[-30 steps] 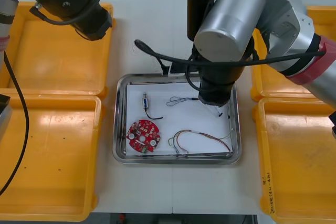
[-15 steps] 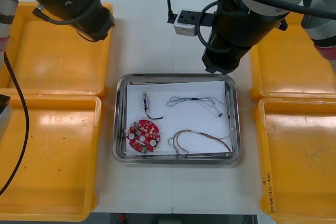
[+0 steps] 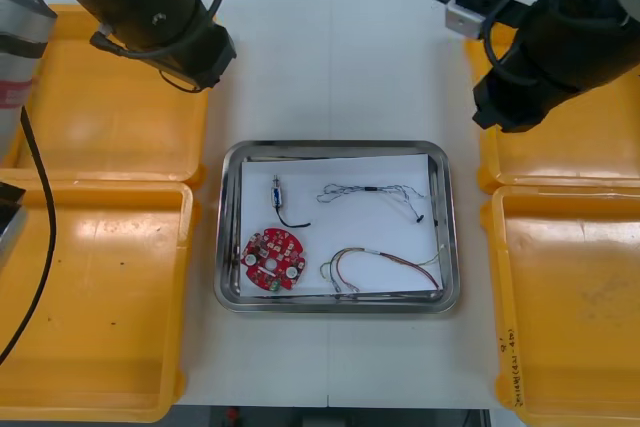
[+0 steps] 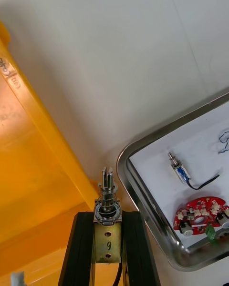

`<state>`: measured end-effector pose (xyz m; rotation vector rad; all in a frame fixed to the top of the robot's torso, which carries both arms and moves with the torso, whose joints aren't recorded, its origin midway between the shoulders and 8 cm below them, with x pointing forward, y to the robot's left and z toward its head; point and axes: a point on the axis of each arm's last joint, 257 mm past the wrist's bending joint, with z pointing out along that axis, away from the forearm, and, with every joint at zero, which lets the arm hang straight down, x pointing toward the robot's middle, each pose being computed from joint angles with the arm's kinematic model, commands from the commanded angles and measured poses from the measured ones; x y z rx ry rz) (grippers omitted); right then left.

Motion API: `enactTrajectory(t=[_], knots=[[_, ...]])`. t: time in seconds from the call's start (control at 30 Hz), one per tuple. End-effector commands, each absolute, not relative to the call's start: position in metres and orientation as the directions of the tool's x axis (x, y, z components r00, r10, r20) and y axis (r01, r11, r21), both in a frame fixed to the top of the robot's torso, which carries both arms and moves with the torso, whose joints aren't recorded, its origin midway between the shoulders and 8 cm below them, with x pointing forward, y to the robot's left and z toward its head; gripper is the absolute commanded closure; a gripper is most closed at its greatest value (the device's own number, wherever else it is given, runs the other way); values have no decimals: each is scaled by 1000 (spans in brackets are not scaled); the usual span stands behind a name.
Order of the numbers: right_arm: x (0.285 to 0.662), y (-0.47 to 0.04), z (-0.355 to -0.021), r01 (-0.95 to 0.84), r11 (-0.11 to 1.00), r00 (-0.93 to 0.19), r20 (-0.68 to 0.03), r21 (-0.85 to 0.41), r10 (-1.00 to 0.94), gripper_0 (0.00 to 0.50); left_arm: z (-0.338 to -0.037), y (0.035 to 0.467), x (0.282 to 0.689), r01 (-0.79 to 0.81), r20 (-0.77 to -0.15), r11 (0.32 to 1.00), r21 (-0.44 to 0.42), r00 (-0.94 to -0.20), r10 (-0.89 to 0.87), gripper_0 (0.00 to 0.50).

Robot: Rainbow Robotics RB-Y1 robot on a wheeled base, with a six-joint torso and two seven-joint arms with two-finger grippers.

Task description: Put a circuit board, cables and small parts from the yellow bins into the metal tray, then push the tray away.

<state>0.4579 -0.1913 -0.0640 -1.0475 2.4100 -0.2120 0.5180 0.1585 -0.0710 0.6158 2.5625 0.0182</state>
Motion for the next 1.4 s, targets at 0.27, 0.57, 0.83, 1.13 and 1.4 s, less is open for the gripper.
enactTrajectory(t=[0.27,0.57,0.83,1.13,1.4], knots=[[445,-278,-34,-398,901,-748,-508,-172,-427,0,-92,116,493,292,-452,955,55,-845,285,500],[432,-341,-30,-241,965,-793,-554,-99,-255,0,-115,87,486,252,-445,968,12,-865,230,500],[416,-381,-32,-144,987,-810,-564,-69,-158,0,-135,62,481,226,-446,974,-18,-874,195,500],[390,-412,-48,-52,992,-817,-566,-116,-109,0,-172,52,476,222,-444,975,-10,-875,195,500],[373,-420,-64,-8,996,-824,-563,-93,-59,0,-196,44,475,211,-456,977,-6,-871,185,500]])
